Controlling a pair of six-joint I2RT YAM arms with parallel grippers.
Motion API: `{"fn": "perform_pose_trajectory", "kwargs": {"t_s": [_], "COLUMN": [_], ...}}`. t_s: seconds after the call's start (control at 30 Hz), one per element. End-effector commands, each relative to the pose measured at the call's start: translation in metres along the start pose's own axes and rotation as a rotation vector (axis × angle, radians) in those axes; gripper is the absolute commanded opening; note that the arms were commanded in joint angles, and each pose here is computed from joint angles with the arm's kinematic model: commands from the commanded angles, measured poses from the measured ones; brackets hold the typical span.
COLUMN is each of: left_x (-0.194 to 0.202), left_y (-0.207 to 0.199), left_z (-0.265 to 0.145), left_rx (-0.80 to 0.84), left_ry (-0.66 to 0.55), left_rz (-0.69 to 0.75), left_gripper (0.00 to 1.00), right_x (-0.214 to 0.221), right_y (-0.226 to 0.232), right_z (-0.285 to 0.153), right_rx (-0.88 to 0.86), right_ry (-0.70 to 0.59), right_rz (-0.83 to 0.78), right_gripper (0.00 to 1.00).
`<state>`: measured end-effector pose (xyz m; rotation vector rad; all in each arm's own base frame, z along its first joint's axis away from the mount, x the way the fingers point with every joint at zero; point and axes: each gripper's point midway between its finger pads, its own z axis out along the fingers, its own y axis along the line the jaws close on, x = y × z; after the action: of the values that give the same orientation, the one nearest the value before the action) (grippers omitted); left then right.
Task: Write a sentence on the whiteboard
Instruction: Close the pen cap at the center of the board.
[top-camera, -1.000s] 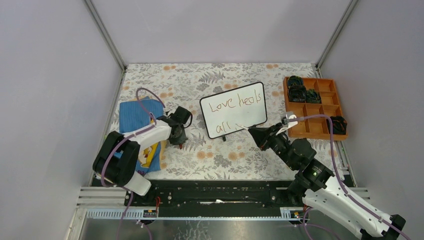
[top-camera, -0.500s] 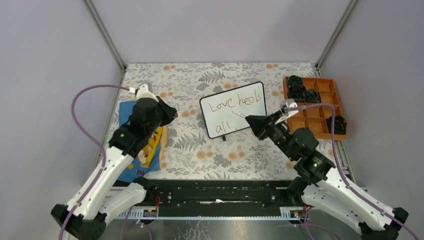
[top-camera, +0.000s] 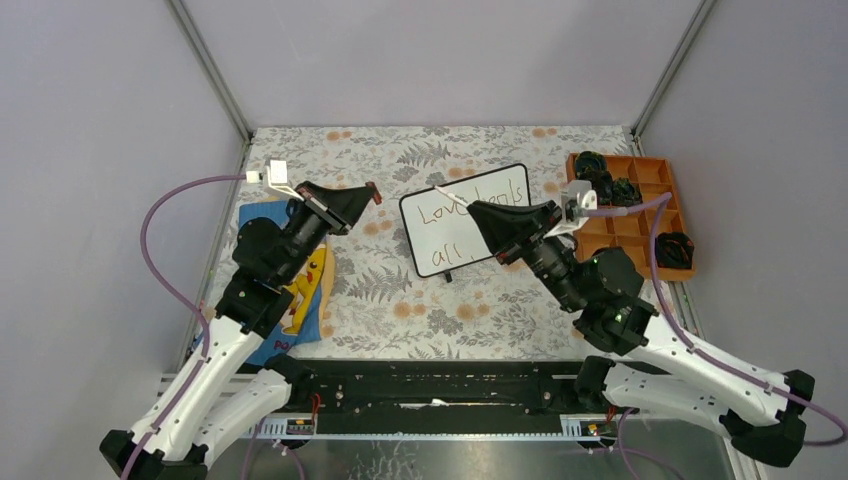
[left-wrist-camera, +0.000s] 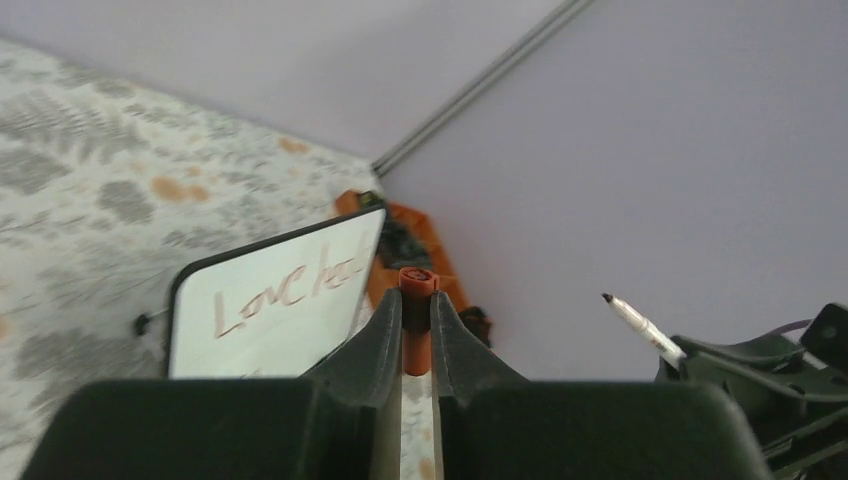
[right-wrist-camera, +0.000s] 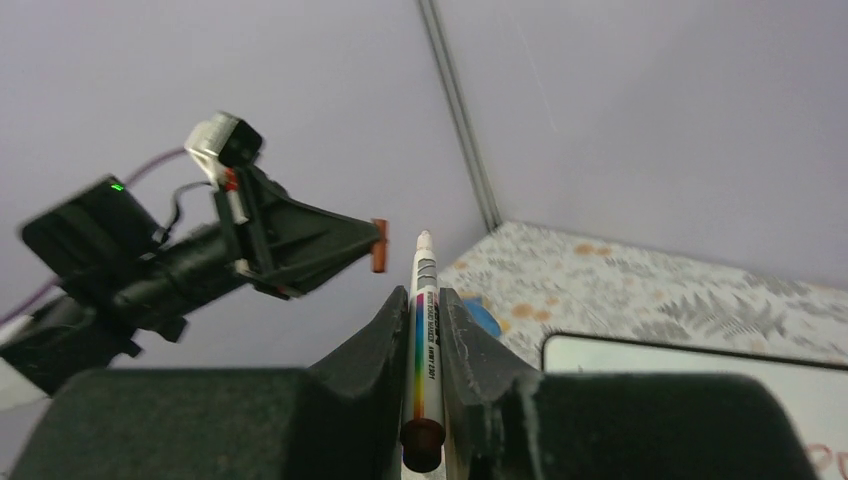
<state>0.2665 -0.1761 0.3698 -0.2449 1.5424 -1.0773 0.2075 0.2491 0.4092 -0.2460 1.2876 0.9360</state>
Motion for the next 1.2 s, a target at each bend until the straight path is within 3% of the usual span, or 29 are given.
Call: {"fn": "perform_pose_trajectory", "kwargs": {"t_s": [0.0,0.27,0.5,0.73,1.17], "left_x": [-0.032,-0.052,-0.053,-0.047,-0.052], "left_y": [-0.060,-0.081,-0.087,-0.090,-0.096], "left_z": [-0.007,-0.009,0.003,0.003,-0.007], "left_rx": [0.272,0.378,0.454,0.546,0.561], "left_ry": [-0.116,-0.204,-0.218,-0.198,-0.192], "left_rz": [-0.083,-0.138,-0.213,-0.362,-0.422], "left_gripper": [0.00,0.00,0.00,0.00,0.00], "right_x": [-0.064,-0.055,-0.030,-0.024,-0.013], "right_y": [0.023,0.051,0.053,0.064,0.086], "right_z": [-0.003,-0.012,-0.010,-0.007,0.008], "right_rx": [0.007,0.055,0.047,-0.007,-0.069], "right_ry": [-0.271,-0.403,-0.413,-0.419,-0.430], "right_rz": [-0.056,-0.276,-0.341,-0.282,-0.229], "right_gripper": [0.00,0.00,0.00,0.00,0.00]}}
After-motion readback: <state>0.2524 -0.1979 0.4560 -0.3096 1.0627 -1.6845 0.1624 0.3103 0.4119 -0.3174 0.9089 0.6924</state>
